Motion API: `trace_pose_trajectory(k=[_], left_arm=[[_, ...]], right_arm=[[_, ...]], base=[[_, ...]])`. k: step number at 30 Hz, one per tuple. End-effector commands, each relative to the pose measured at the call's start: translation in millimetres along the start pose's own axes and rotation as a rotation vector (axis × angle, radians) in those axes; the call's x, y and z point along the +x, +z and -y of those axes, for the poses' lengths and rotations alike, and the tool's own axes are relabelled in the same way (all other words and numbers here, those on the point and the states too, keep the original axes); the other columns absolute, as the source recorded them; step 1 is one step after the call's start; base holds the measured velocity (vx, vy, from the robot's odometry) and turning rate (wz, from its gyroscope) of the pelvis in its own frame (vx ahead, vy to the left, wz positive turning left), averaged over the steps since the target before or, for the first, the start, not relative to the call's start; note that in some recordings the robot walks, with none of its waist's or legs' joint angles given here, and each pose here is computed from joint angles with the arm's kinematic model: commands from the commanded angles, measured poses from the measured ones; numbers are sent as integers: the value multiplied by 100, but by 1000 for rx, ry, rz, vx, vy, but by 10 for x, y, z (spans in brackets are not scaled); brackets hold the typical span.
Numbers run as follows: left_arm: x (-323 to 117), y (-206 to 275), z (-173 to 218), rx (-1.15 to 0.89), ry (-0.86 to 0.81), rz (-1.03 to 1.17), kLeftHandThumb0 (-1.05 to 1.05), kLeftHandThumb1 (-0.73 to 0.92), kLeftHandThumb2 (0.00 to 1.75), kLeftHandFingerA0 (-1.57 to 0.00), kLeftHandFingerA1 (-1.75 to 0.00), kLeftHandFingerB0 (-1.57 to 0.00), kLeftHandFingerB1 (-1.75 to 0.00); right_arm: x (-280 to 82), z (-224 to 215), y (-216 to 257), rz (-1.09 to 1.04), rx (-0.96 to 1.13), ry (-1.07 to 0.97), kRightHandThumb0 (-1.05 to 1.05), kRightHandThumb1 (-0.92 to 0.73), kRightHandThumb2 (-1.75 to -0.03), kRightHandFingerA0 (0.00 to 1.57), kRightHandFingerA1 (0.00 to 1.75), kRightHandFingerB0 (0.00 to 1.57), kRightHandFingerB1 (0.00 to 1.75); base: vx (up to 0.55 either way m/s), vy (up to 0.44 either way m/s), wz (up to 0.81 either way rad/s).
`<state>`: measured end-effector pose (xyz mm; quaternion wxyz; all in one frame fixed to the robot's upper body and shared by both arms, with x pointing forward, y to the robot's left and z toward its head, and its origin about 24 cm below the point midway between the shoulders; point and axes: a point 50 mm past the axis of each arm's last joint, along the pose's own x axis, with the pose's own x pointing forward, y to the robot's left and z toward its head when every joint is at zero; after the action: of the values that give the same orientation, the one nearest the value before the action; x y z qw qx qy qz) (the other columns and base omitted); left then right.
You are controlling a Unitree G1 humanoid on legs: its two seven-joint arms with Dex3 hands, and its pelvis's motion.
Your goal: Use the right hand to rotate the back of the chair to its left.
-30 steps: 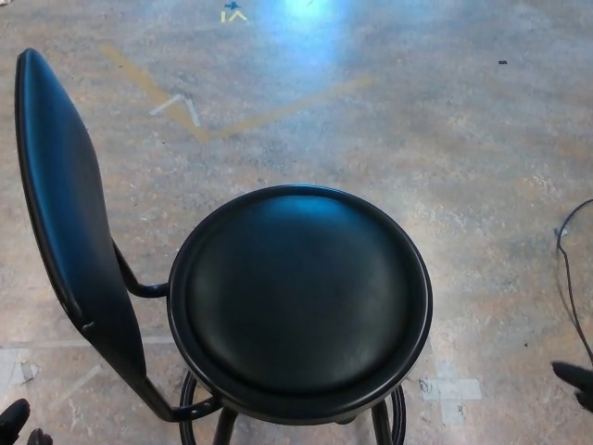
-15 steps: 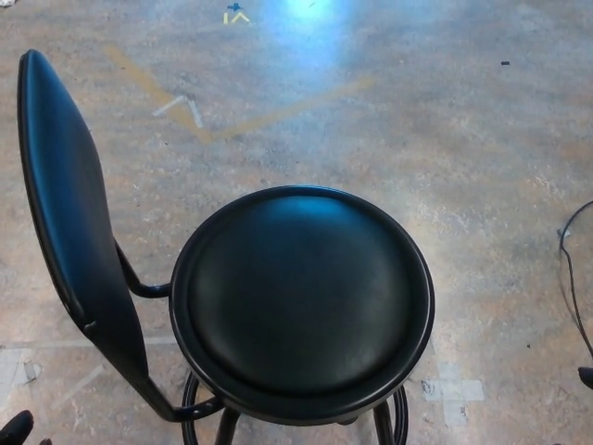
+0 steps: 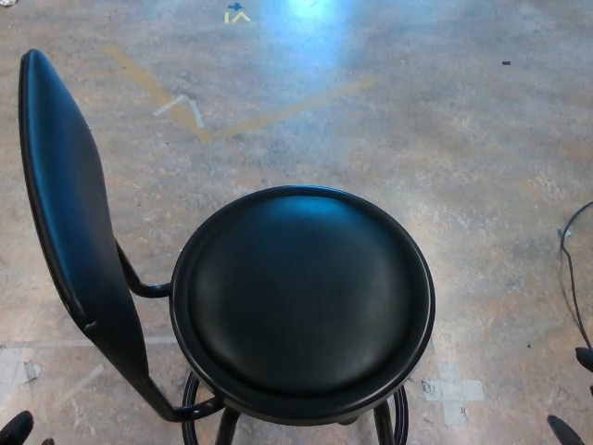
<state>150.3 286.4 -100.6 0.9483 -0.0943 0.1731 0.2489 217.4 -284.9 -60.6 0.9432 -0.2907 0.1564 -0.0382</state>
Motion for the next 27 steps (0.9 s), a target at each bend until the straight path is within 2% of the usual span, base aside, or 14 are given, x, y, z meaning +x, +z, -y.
trace_pose_trajectory(k=[1,2,4,6,9,11,13,15,16,20,22,23,24,27], left_arm=[[-19,-28,1,11,7,-11,-82,63,60,-34,-46,-41,-37],[-18,-28,2,9,8,-11,-82,63,60,-34,-46,-42,-37],[-17,-28,6,8,10,-10,-82,63,60,-34,-47,-42,-37],[-16,-27,2,10,9,-11,-82,63,60,-34,-46,-42,-37],[-11,-27,5,4,8,-14,-83,63,60,-34,-45,-41,-37],[-11,-25,4,8,7,-14,-82,63,60,-34,-45,-41,-37],[-10,-24,4,11,6,-14,-83,63,60,-34,-45,-41,-37],[-13,-24,4,14,5,-12,-83,63,60,-33,-45,-41,-37],[-13,-25,3,13,5,-13,-83,63,60,-34,-45,-41,-37],[-25,-37,5,7,5,-13,-81,63,60,-34,-45,-41,-37],[-26,-40,5,7,6,-15,-81,63,60,-33,-45,-41,-37],[-27,-42,8,11,5,-16,-81,64,60,-34,-45,-41,-37],[-27,-43,10,12,4,-16,-82,64,60,-33,-45,-40,-37],[-30,-49,8,14,4,-20,-83,64,60,-34,-45,-41,-37]], right_arm=[[16,44,47,38,0,-29,-95,-61,-94,5,52,3,46],[15,52,50,42,-9,-29,-84,-54,-94,5,52,0,46],[15,56,57,50,12,-27,-90,-58,-92,9,54,5,48],[12,52,54,48,13,-30,-81,-52,-92,8,54,5,49],[19,60,59,50,-15,-33,-95,-61,-95,10,54,0,45],[19,58,54,44,-12,-31,-80,-52,-94,6,52,1,47],[13,52,51,44,-3,-29,-95,-61,-94,6,53,1,45],[11,49,50,44,26,-25,-84,-54,-91,4,52,4,48],[9,48,49,44,31,-26,-95,-61,-93,8,52,4,46],[4,54,45,45,23,-28,-92,-59,-92,6,52,5,47],[7,52,46,45,18,-28,-82,-53,-92,7,52,5,48],[4,55,47,48,20,-29,-42,-28,-93,1,53,2,52],[4,56,46,48,12,-30,-85,-55,-94,9,52,3,48],[-2,54,38,45,1,-27,-80,-52,-93,7,53,1,47]], base=[[0,0,0],[0,0,0],[0,0,0],[0,0,0],[0,0,0],[0,0,0],[0,0,0],[0,0,0],[0,0,0],[0,0,0],[0,0,0],[0,0,0],[0,0,0],[0,0,0]])
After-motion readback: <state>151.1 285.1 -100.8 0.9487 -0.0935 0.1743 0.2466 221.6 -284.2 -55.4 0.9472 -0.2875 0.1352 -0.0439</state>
